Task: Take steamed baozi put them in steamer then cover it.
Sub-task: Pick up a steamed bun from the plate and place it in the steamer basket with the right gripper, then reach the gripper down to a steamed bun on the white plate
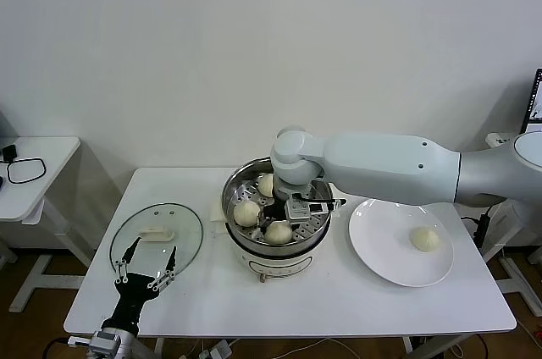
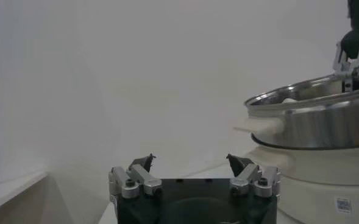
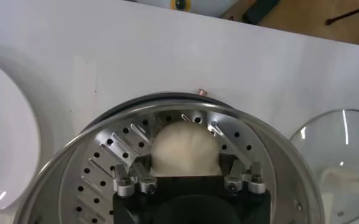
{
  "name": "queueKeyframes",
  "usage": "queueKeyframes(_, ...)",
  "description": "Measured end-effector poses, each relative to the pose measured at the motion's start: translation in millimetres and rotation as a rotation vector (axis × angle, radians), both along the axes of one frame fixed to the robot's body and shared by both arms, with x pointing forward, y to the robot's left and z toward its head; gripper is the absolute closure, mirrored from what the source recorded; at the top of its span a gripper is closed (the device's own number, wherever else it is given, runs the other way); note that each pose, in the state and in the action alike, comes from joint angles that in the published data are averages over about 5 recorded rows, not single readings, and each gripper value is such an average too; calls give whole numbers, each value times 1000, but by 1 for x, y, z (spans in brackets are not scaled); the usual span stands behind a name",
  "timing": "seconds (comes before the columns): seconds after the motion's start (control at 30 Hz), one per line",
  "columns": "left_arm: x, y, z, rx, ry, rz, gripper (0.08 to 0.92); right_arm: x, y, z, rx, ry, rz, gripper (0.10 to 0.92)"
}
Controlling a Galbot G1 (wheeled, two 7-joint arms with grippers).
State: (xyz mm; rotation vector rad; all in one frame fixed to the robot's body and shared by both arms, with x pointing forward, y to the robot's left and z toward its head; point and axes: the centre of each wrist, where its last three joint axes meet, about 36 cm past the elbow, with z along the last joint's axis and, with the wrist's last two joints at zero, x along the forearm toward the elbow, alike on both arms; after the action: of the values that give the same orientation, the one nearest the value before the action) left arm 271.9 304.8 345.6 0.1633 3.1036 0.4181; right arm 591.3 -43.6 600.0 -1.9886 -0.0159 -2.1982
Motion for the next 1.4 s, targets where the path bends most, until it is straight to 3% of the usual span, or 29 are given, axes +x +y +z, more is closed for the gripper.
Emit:
queueKeyframes(0.17, -1, 0, 1, 0, 0, 2, 177, 0, 0, 1, 7, -2, -2, 206)
queueKeyframes(0.53, -2, -5, 5, -1, -5, -6, 177, 11, -34, 60, 54, -40, -97, 200)
queueKeyframes(0.87, -3, -13, 12, -2, -18, -18, 177, 30, -141, 105, 102, -16, -558, 200)
queueKeyframes(1.1, -5, -16, 13, 3, -22, -23, 177, 52, -231, 87, 89, 14, -950, 200)
queueKeyframes(1.4, -5, -19, 13, 5, -23, -25, 177, 71, -320, 29, 58, 38, -1299, 200)
